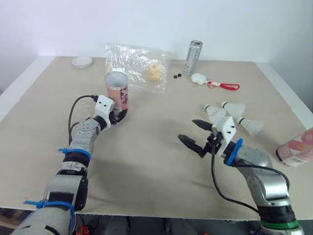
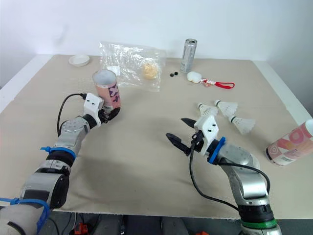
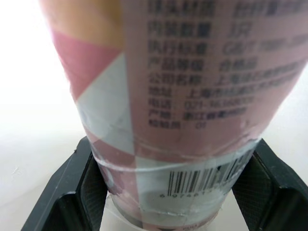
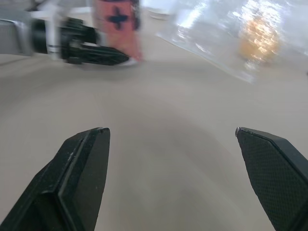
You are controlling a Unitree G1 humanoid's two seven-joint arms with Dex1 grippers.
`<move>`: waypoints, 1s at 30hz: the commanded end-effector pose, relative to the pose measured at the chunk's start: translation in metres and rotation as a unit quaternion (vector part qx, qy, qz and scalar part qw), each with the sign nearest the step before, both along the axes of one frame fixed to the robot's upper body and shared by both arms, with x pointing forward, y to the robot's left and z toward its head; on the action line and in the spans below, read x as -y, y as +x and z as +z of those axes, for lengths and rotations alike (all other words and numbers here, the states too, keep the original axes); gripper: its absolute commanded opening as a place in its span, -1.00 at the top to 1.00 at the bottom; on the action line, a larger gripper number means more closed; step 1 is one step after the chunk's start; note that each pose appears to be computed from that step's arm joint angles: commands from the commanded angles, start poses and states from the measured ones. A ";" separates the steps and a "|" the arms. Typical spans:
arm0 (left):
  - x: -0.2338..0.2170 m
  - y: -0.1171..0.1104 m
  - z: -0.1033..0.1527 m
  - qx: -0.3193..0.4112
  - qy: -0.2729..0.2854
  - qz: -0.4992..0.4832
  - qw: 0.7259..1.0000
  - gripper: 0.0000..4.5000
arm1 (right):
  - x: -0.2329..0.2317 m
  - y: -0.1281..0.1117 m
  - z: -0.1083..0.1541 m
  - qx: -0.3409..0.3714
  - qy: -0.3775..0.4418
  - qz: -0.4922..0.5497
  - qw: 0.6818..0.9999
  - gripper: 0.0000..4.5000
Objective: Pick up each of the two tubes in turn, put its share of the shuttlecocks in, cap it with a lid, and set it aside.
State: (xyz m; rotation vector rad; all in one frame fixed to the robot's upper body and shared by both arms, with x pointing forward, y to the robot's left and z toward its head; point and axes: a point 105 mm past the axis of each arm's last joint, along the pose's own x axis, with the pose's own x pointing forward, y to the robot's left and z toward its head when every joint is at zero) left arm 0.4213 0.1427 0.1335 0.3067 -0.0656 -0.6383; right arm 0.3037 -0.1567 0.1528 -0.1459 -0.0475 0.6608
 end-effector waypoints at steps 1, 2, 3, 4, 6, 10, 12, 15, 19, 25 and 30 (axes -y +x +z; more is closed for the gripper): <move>0.026 -0.024 0.020 0.027 0.071 -0.106 0.991 -0.31 | 0.014 -0.003 0.022 0.027 0.026 -0.077 0.996 -1.00; 0.037 -0.037 0.018 0.016 0.097 -0.154 0.983 -0.31 | 0.021 -0.003 0.023 0.026 0.034 -0.109 0.993 -1.00; 0.044 -0.047 0.016 0.007 0.114 -0.185 0.976 -0.31 | 0.025 -0.003 0.024 0.025 0.039 -0.131 0.990 -1.00; 0.050 -0.055 0.015 -0.006 0.130 -0.212 0.969 -0.31 | 0.029 -0.002 0.024 0.024 0.045 -0.149 0.988 -1.00; 0.063 -0.079 0.005 -0.044 0.188 -0.289 0.938 -0.31 | 0.037 0.002 0.022 0.020 0.050 -0.185 0.981 -1.00; 0.073 -0.102 -0.001 -0.103 0.242 -0.364 0.893 -0.31 | 0.042 0.013 0.015 0.015 0.045 -0.211 0.976 -1.00; 0.077 -0.106 -0.001 -0.122 0.258 -0.380 0.880 -0.31 | 0.043 0.022 0.013 0.011 0.047 -0.219 0.975 -1.00; 0.083 -0.106 0.001 -0.138 0.267 -0.390 0.870 -0.31 | 0.045 0.037 0.009 0.002 0.053 -0.229 0.972 -1.00; 0.088 -0.104 -0.001 -0.149 0.273 -0.383 0.870 -0.31 | 0.049 0.054 0.006 -0.006 0.063 -0.240 0.969 -1.00; 0.088 -0.098 -0.006 -0.157 0.271 -0.359 0.879 -0.31 | 0.052 0.075 0.000 -0.022 0.071 -0.243 0.967 -1.00; 0.088 -0.098 -0.004 -0.156 0.268 -0.354 0.882 -0.31 | 0.052 0.086 -0.003 -0.030 0.078 -0.243 0.966 -1.00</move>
